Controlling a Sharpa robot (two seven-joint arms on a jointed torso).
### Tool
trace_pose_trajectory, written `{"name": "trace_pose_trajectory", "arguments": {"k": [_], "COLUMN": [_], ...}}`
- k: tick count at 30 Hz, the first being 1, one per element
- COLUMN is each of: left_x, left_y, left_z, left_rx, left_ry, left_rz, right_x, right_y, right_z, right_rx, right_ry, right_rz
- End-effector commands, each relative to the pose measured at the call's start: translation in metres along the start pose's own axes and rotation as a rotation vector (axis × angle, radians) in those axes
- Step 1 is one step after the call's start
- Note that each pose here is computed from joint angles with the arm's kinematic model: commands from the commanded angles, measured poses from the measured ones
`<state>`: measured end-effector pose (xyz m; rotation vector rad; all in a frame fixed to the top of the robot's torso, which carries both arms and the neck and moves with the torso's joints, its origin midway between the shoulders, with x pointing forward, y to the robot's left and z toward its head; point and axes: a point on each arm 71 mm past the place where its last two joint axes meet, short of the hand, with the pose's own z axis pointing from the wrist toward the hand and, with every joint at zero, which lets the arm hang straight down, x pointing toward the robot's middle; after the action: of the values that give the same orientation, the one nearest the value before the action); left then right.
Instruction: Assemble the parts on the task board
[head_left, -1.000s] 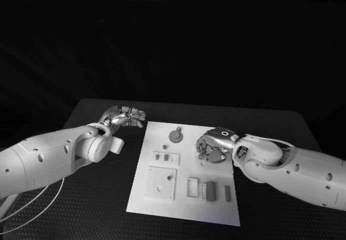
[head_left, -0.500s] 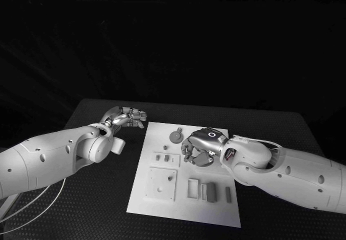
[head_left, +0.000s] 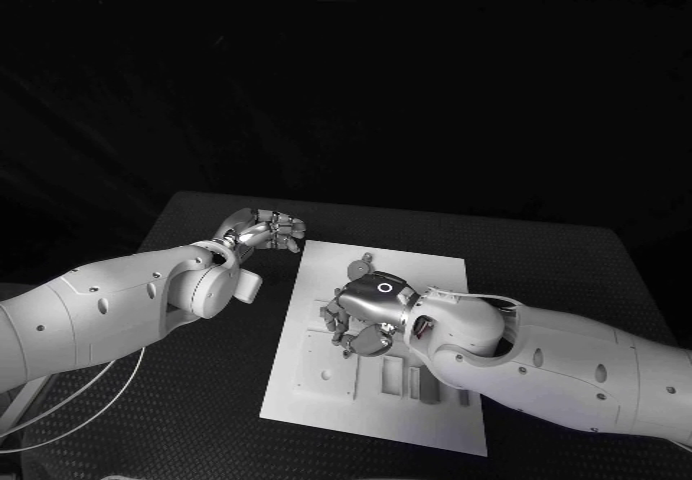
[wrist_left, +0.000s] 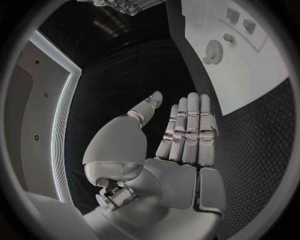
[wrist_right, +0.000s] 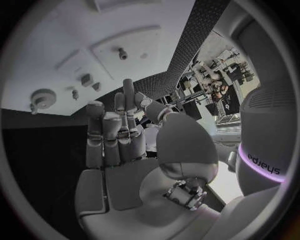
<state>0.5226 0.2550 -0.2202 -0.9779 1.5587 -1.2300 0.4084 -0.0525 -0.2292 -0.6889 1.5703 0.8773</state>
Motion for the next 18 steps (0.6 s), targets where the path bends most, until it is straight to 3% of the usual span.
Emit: {"name": "trace_pose_trajectory", "arguments": {"k": [1,9,18], "left_x": [0.0035,0.0063,0.0069], "left_y": [-0.0021,-0.0027,-0.0028], "left_z": [0.0015,0.0033,0.0035], "left_rx": [0.014,0.015,0.015], "left_ry": [0.016,0.02,0.023], "left_rz": [-0.003,-0.004,-0.004], "right_x": [0.008,0.024,0.037], "right_y": [0.009,0.023,0.023], "right_z": [0.004,0.01,0.01], "right_rx": [-0.038,-0.073,-0.072], "right_ry": [0.022,0.051,0.082], "right_rz": [-0.011,0.009,0.019]}}
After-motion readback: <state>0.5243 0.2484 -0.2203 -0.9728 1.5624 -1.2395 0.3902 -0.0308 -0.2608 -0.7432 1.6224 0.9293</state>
